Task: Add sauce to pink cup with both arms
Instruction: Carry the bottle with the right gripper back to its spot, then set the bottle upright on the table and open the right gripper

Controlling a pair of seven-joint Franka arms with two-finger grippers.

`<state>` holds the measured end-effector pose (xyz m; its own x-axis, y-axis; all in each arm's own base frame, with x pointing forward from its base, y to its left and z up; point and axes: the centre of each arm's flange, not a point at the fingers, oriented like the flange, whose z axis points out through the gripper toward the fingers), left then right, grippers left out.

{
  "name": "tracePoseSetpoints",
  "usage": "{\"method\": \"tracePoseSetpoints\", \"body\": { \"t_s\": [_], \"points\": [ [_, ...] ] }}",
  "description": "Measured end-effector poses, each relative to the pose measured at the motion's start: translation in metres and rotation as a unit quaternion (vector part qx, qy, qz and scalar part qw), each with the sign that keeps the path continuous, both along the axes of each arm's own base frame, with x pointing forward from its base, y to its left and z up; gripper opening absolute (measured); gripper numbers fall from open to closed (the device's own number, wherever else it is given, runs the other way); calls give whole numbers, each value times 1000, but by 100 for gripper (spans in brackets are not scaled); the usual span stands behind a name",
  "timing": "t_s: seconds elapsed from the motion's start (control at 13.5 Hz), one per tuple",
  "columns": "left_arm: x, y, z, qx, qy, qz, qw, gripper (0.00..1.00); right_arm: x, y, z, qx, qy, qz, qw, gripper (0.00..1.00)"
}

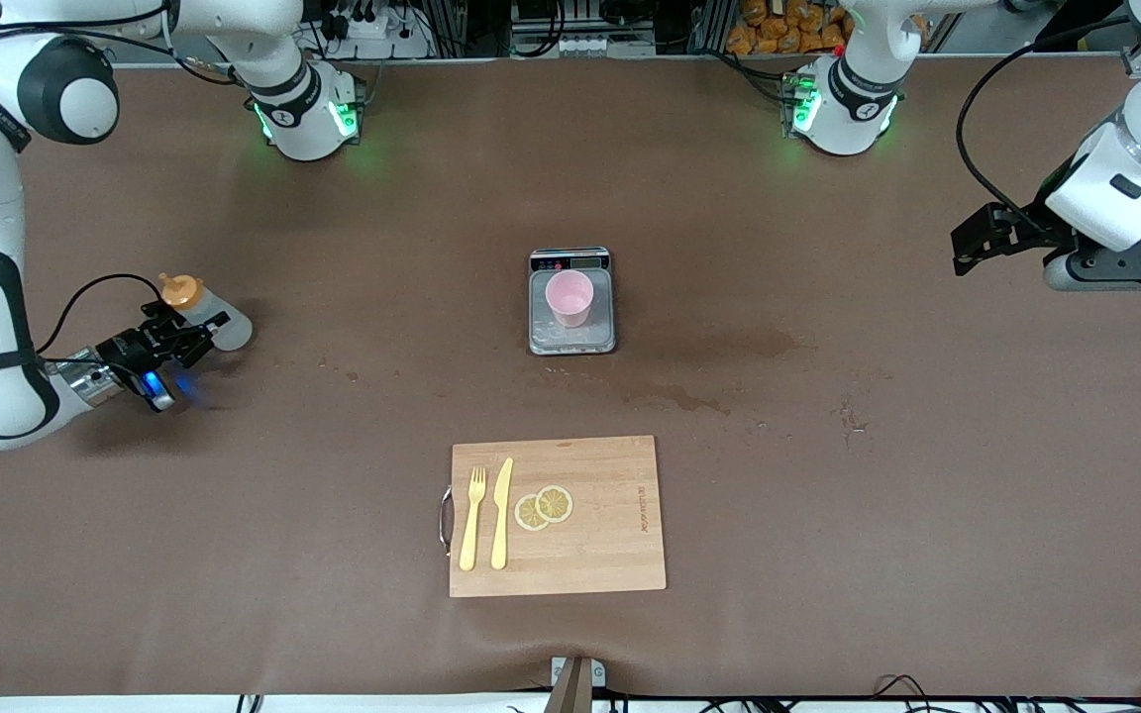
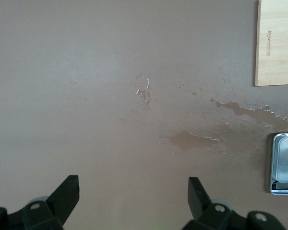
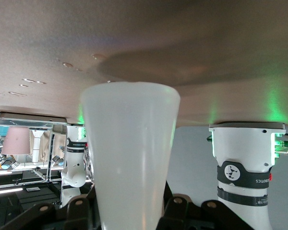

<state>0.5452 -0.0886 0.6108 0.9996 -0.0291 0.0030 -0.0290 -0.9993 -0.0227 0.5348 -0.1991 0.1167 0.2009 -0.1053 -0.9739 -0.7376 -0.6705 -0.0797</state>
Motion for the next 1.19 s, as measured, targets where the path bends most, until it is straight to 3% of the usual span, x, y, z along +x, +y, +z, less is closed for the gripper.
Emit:
{"method": "tracePoseSetpoints", "body": {
  "t_s": [0.37,0.52,0.59,0.74,0.89,0.97,1.19],
  "points": [
    [0,0,-2,0,2,0,1000,100,3,-1,5,-1,0,1,1000,60],
    [0,0,-2,0,2,0,1000,100,5,-2,8,-6,5,0,1000,75],
    [0,0,-2,0,2,0,1000,100,6,-3,10,-11,10,-1,1000,75],
    [0,0,-2,0,2,0,1000,100,14,-7,28,-30,29,-2,999,87],
    [0,0,-2,0,2,0,1000,100,29,-14,64,-68,52,-5,996,93],
    [0,0,-2,0,2,0,1000,100,37,-18,82,-85,54,-6,995,100],
    [0,0,-2,0,1,0,1000,100,50,-25,118,-112,41,-12,993,100]
  ]
}}
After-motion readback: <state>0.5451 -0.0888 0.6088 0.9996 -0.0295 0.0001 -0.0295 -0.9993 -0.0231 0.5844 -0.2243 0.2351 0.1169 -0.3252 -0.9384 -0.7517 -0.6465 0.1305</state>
